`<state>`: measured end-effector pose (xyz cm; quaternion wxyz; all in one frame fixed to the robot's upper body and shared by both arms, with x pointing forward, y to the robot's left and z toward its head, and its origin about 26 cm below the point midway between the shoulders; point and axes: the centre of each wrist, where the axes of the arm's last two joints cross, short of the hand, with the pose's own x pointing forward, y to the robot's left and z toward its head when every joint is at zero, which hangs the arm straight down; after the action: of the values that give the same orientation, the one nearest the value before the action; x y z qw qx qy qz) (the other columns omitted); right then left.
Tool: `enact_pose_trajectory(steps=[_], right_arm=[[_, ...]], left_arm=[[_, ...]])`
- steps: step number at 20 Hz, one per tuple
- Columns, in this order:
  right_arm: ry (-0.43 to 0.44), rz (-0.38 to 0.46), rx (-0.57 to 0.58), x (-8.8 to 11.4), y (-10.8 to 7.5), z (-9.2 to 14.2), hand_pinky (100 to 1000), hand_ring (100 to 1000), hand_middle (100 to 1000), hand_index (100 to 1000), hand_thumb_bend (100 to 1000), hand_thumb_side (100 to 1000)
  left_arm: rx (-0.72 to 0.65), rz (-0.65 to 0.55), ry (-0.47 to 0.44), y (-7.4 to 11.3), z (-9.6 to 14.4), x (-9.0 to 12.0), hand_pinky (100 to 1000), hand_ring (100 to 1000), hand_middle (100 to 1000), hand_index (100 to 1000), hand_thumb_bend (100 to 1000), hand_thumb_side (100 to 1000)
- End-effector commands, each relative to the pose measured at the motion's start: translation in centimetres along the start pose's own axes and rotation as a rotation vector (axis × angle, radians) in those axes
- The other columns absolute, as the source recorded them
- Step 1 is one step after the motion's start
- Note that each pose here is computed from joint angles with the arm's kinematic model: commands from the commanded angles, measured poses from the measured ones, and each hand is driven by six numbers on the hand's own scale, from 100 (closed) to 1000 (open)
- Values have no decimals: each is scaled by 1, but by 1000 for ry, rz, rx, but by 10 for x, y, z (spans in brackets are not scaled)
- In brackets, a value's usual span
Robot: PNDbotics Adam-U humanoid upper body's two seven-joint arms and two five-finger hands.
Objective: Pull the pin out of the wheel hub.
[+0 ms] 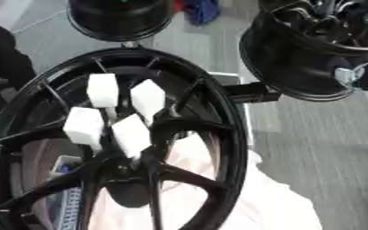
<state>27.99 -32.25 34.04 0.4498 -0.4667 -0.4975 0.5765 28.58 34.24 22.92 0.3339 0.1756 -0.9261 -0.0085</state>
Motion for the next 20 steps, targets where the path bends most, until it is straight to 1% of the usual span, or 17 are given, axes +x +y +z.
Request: enact_pose_trajectory(steps=[1,3,5,8,11,12,14,17,18,20], right_arm=[[-1,30,10,5,-6,-10,1000,830,775,823,100,306],[-31,11,27,10,-9,-20,1000,833,784,826,100,281],[-48,-2,31,11,-14,-30,1000,834,786,827,100,275],[-58,-1,37,14,-17,-43,1000,837,790,830,100,272],[-75,23,45,20,-16,-51,1000,843,793,830,100,286],[-82,44,42,23,-16,-52,1000,841,792,828,100,299],[-100,78,36,31,-15,-56,1000,836,788,826,100,287],[-126,101,45,43,-15,-65,1000,838,791,828,100,292],[-134,106,46,47,-15,-68,1000,835,789,828,100,274],[-138,106,52,53,-14,-72,1000,834,789,828,100,276]], left_arm=[[6,-8,-43,3,-7,8,864,722,706,766,100,424],[6,-2,-48,2,-7,8,863,720,704,766,100,421],[2,-1,-50,1,-6,8,863,660,705,767,100,413],[10,-2,-60,2,-7,8,862,643,704,766,100,397],[23,9,-77,1,-10,10,860,632,703,766,100,377],[25,10,-81,1,-11,10,859,631,703,766,100,370],[34,8,-86,1,-12,11,858,631,702,766,100,360],[52,8,-96,2,-13,12,856,632,703,766,100,346],[56,14,-103,1,-15,12,857,636,704,766,100,336],[57,23,-115,0,-17,14,856,637,704,767,100,325]])
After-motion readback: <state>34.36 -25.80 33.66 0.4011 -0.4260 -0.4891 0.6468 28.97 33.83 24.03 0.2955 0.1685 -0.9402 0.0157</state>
